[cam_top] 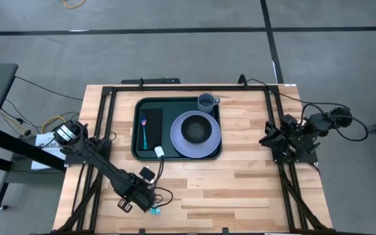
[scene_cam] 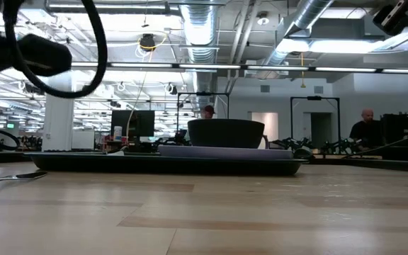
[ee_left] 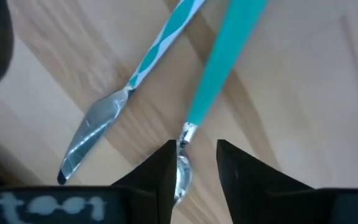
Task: Set up tray
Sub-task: Put the blue spoon on the black table napkin to the right of the purple fork
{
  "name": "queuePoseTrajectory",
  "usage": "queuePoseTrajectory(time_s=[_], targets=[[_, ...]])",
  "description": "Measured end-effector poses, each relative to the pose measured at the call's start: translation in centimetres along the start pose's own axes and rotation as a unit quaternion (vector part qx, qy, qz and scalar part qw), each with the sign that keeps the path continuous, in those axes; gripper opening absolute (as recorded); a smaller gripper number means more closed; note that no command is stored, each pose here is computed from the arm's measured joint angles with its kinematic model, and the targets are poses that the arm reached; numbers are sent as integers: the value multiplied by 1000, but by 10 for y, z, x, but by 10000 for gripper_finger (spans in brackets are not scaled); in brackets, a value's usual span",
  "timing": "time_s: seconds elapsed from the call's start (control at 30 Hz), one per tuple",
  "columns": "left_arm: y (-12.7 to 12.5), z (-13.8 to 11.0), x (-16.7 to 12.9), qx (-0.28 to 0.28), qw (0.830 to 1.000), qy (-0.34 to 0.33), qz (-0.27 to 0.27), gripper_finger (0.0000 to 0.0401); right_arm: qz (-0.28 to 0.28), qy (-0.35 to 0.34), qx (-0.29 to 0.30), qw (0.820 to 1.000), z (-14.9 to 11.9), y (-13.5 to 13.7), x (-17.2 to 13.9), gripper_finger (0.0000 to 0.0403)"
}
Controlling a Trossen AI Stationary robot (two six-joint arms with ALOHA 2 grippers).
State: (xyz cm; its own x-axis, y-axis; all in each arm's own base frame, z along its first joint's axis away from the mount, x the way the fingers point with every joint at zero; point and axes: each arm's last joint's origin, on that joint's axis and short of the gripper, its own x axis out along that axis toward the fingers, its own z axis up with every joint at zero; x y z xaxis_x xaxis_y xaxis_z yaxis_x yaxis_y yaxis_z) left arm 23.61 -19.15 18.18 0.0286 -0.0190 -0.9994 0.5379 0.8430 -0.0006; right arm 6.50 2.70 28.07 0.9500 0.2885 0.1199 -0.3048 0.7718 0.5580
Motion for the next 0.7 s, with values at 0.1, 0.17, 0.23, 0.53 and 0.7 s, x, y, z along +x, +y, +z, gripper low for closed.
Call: queuePoseTrajectory(time_s=[0.1, 0.17, 0.23, 0.53, 0.7], targets=[[1, -3, 6, -1, 1000, 0, 4, 112, -8, -5, 0, 1000, 0, 0, 0, 56], [1, -3, 8, -1, 1000, -1, 6, 117, -8, -6, 0, 1000, 0, 0, 0, 56], [1, -2, 9, 5, 1000, -9, 9, 121, -8, -6, 0, 1000, 0, 0, 0, 56], [-2, 10, 11, 35, 997, -63, 11, 126, -18, -14, 1, 1000, 1, -1, 0, 56], [-5, 10, 24, 39, 999, -33, -11, 126, -18, -15, 1, 1000, 1, -1, 0, 56]])
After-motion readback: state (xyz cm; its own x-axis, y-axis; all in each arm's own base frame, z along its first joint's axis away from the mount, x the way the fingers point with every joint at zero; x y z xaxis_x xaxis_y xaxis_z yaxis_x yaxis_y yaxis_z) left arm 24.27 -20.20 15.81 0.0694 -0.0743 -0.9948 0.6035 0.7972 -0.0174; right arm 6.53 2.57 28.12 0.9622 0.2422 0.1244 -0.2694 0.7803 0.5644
